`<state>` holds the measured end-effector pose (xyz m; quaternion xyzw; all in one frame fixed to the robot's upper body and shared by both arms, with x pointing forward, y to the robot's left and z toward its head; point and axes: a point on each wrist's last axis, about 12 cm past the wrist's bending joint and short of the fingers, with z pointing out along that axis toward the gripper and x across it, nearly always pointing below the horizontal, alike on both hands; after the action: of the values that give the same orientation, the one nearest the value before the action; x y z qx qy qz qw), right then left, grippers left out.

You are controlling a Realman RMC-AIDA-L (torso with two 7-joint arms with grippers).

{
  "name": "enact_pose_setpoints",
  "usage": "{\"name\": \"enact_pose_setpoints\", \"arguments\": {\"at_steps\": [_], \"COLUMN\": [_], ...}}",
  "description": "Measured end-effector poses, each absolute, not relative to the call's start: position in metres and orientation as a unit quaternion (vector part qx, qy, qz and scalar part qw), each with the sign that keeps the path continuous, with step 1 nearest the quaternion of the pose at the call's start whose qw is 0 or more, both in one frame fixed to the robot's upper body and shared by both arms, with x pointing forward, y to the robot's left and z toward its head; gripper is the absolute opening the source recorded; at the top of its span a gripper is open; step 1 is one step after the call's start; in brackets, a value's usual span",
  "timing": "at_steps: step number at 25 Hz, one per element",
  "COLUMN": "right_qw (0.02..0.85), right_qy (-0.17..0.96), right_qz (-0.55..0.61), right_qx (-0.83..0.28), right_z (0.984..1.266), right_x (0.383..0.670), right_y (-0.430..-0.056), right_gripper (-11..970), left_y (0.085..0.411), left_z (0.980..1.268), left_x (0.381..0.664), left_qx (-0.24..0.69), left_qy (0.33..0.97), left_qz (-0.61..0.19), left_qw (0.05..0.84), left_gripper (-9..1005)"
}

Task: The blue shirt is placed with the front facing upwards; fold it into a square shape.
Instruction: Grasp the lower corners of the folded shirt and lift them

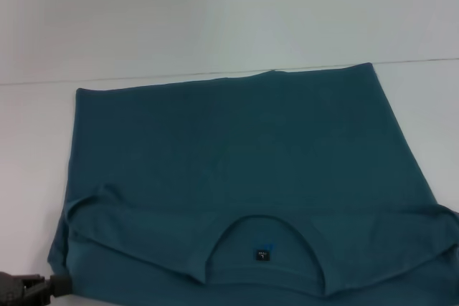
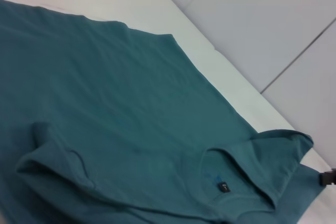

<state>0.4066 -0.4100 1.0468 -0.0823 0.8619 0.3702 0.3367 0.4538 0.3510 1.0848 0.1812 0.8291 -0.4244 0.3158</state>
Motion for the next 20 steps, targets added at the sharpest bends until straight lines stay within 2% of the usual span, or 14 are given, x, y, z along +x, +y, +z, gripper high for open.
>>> {"name": "enact_pose_setpoints", "arguments": {"at_steps": [20], "right_qw": [0.354], "right_qy": [0.849], "right_qz": [0.385], "right_qx": [-0.076], "right_z": [1.0539], "right_x": [0.3982], "right_y": [-0.4150], "right_gripper": [32], "left_y": [0.3561], "left_z": [1.0897], "left_x": [0.4439], "left_qx": [0.185], "left_qy": [0.822], "left_qz": [-0.441], "left_qw": [0.310], "left_gripper": [82]}}
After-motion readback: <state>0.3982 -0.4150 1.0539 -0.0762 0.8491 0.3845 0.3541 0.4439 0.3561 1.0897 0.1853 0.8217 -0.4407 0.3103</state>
